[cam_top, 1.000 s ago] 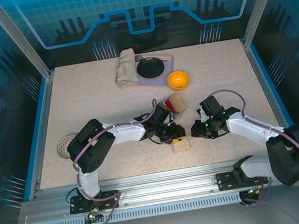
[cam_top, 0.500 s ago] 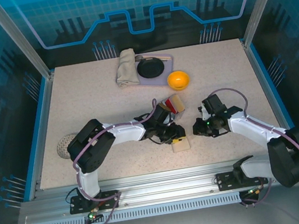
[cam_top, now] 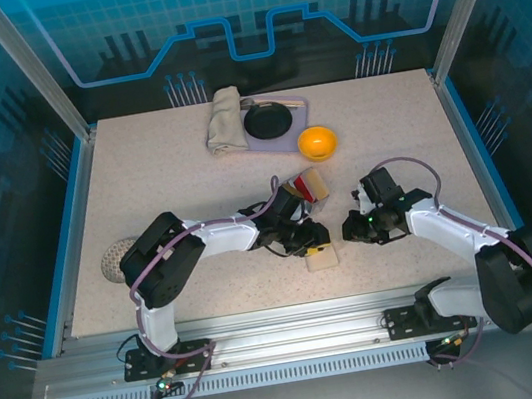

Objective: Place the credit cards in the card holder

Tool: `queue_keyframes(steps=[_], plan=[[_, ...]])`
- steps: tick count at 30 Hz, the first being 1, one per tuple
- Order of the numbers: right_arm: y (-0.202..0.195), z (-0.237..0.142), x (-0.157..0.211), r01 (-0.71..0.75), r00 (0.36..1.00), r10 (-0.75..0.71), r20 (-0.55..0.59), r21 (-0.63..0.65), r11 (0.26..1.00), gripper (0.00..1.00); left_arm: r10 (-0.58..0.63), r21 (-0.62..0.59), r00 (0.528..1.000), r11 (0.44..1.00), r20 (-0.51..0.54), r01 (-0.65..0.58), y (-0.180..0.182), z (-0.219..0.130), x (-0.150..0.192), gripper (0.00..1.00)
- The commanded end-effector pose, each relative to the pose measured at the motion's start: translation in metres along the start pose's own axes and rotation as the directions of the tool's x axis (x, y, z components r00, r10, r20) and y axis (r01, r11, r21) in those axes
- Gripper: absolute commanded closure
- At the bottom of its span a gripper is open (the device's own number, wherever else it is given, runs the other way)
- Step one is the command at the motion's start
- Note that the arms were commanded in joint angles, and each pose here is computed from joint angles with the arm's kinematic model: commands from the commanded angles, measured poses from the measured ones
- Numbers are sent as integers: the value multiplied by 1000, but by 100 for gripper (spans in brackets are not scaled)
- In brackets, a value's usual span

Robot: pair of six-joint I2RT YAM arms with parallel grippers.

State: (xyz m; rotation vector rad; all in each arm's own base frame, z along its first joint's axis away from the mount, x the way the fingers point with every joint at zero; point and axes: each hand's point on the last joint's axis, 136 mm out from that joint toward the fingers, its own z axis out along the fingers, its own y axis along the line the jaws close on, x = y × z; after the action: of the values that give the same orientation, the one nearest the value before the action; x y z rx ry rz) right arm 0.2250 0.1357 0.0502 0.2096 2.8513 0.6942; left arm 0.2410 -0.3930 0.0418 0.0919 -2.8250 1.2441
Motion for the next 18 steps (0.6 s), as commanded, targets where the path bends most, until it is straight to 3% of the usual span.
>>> queue_keyframes(steps=[1, 10, 18], plan=[[0, -1, -1, 0, 1000, 0, -11, -10, 1000, 84, -7, -31, 999, 999, -35, 6, 8, 4, 7, 67], [0, -3, 3, 16, 1000, -16, -24, -11, 1000, 81, -6, -31, 999, 999, -36, 5, 8, 4, 7, 67], [-1, -6, 4, 16, 1000, -16, -21, -3, 1000, 91, -5, -30, 999, 1000, -36, 4, 7, 4, 7, 67]])
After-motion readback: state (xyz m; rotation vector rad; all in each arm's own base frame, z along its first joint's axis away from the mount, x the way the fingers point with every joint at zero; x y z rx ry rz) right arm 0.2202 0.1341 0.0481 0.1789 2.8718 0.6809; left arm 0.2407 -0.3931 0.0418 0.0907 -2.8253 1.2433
